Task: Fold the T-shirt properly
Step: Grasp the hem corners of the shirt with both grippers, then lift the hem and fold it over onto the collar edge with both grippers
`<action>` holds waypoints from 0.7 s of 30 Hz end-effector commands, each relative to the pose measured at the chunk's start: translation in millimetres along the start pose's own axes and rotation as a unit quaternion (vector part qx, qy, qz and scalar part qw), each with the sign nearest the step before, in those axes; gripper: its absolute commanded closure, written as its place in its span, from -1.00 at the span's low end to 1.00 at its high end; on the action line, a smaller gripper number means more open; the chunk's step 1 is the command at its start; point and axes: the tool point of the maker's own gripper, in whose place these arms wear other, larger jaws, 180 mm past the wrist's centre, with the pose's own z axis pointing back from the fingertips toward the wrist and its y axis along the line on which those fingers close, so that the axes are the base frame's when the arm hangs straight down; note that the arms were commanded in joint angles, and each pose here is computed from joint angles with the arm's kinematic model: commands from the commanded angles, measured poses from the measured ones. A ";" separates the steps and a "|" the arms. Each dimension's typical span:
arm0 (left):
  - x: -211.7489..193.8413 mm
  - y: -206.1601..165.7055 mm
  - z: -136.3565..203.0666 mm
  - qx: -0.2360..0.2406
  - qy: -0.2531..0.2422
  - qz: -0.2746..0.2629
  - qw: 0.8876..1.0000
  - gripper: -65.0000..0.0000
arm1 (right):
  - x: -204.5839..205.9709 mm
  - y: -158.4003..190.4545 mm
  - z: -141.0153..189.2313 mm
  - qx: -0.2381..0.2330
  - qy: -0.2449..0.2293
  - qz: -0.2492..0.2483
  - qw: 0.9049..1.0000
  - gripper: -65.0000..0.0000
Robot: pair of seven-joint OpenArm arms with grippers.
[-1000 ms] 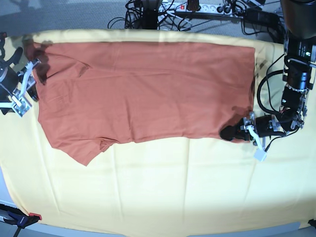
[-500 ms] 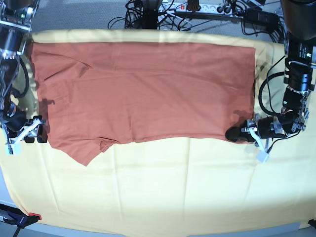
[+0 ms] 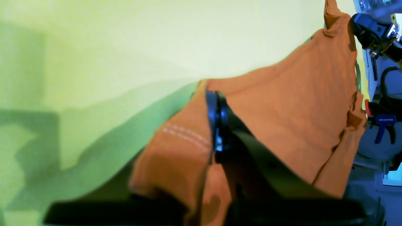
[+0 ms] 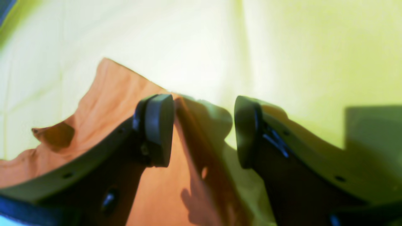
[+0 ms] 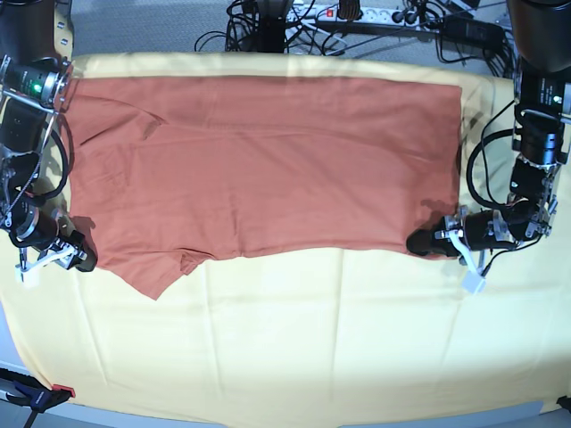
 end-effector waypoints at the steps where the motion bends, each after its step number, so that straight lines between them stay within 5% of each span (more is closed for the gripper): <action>1: 23.2 -4.2 8.4 -0.004 -0.027 -0.013 1.000 1.00 | 19.5 9.1 2.6 0.015 -0.015 0.013 1.000 -0.04; 8: 23.4 -4.0 8.8 -0.004 -0.028 -0.013 1.000 1.00 | 13.7 32.2 -8.0 0.055 -0.015 0.012 0.998 0.01; 15: 34.5 -0.7 9.6 0.009 -0.052 -0.025 0.998 1.00 | 33.2 24.9 -7.6 0.030 -0.056 0.034 0.997 1.00; 21: 42.6 8.6 11.1 0.038 -0.068 -0.054 0.996 1.00 | 49.5 14.7 -7.3 -0.009 -0.078 0.045 0.996 1.00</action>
